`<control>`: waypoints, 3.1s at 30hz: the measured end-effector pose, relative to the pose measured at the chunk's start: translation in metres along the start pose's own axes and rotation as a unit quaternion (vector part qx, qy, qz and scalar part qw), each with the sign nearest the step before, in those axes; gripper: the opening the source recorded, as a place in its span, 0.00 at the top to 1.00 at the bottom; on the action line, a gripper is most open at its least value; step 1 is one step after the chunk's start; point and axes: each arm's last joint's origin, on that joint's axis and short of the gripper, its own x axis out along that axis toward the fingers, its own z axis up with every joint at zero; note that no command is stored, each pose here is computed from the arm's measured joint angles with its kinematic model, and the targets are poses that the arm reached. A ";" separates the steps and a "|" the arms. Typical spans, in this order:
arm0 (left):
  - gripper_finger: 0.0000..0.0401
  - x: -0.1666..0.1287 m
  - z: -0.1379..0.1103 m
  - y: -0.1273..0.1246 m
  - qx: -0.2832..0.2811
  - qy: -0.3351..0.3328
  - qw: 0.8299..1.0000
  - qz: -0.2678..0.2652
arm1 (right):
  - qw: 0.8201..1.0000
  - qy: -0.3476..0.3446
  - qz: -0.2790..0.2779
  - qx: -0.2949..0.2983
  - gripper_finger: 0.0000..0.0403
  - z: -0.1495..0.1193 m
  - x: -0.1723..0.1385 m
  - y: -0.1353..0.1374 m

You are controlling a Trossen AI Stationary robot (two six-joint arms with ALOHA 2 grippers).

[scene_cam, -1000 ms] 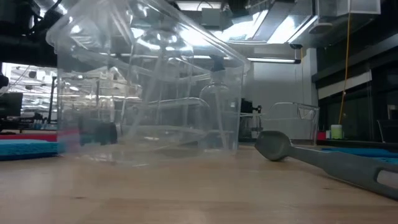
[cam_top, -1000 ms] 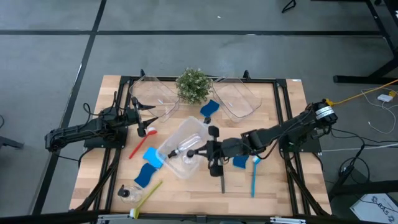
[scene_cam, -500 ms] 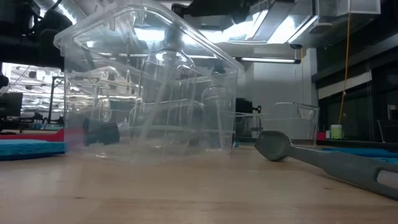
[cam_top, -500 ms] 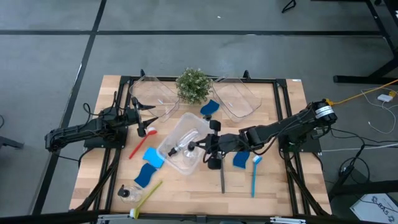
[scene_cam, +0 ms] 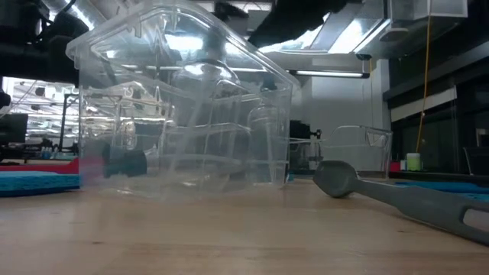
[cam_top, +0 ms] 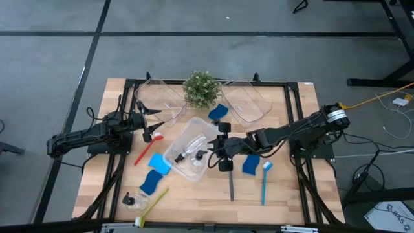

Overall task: Pick & Place Kitchen Sink Supplies
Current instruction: Put the liquid dispenser bottle into the white bin

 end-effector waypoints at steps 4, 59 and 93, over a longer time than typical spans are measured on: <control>0.37 0.000 0.000 0.000 0.000 0.000 1.000 0.000 | 0.998 0.039 -0.054 -0.008 0.59 -0.007 0.001 -0.007; 0.37 0.000 0.000 0.000 0.000 0.000 1.000 0.000 | 0.977 -0.195 -0.041 0.069 0.99 0.019 0.060 0.072; 0.37 0.000 0.000 0.000 0.000 0.000 1.000 0.000 | 0.994 0.001 -0.072 0.085 0.99 -0.006 0.057 -0.013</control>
